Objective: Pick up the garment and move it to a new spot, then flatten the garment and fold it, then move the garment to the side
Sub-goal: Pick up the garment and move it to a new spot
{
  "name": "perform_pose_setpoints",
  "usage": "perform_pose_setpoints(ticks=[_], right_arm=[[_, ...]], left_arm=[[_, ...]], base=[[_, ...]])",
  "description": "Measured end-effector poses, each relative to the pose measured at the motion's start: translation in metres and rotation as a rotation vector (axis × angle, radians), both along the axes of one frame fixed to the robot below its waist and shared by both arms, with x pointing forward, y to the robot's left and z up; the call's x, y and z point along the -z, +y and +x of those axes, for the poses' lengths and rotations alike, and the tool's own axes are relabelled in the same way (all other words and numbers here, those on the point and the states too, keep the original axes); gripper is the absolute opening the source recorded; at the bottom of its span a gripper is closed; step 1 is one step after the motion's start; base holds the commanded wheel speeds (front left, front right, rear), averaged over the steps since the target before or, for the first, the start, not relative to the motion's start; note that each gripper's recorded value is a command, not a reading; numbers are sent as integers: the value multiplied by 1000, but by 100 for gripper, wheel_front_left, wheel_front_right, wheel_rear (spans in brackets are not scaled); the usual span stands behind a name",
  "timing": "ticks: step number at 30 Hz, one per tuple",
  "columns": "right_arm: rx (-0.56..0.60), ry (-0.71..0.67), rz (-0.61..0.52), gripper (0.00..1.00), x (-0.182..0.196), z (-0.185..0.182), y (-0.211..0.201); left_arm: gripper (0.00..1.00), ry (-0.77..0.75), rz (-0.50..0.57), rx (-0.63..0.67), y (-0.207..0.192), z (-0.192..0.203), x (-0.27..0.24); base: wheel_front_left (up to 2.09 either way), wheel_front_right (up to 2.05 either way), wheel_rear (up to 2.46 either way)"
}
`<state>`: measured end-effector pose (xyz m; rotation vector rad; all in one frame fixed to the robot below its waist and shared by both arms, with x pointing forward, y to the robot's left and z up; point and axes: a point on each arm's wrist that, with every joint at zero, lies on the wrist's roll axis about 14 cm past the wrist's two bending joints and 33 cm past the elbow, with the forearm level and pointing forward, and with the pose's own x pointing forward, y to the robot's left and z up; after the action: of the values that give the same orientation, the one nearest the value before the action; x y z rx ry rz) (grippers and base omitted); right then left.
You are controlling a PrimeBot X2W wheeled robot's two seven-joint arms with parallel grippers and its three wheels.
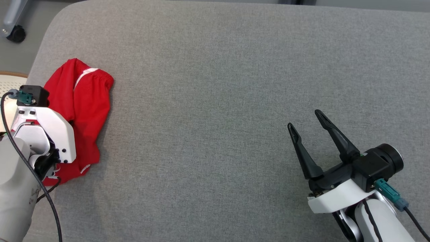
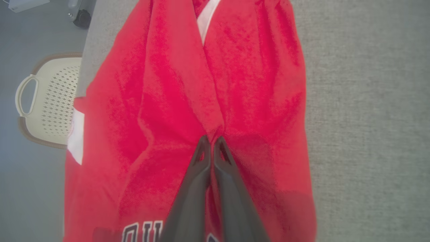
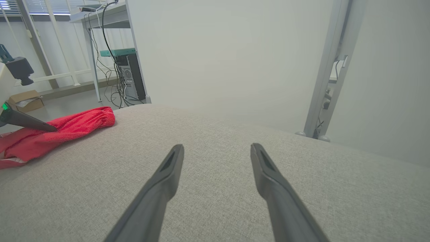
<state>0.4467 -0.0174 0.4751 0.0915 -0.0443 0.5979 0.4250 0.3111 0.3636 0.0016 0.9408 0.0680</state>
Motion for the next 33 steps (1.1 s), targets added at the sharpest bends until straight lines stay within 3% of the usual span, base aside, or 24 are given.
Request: perform_pose_setpoints(ticks=[12,17,24,33], right_arm=[[22,-40,23,100,-30,-22,0],[49,-69,29,100,-45,-31,-6],[129,-109,26,100,-62,-42,-29],[219,-175,26,100,-85,-55,-58]], left_arm=[[0,-367,-23,-31,1,11,-65],[0,-614,-61,-59,-2,17,-111],[0,-898,-190,-53,-32,17,-174],[0,-1089,-367,63,-112,22,-232]], base=[[0,0,0],[0,0,0],[0,0,0],[0,0,0]])
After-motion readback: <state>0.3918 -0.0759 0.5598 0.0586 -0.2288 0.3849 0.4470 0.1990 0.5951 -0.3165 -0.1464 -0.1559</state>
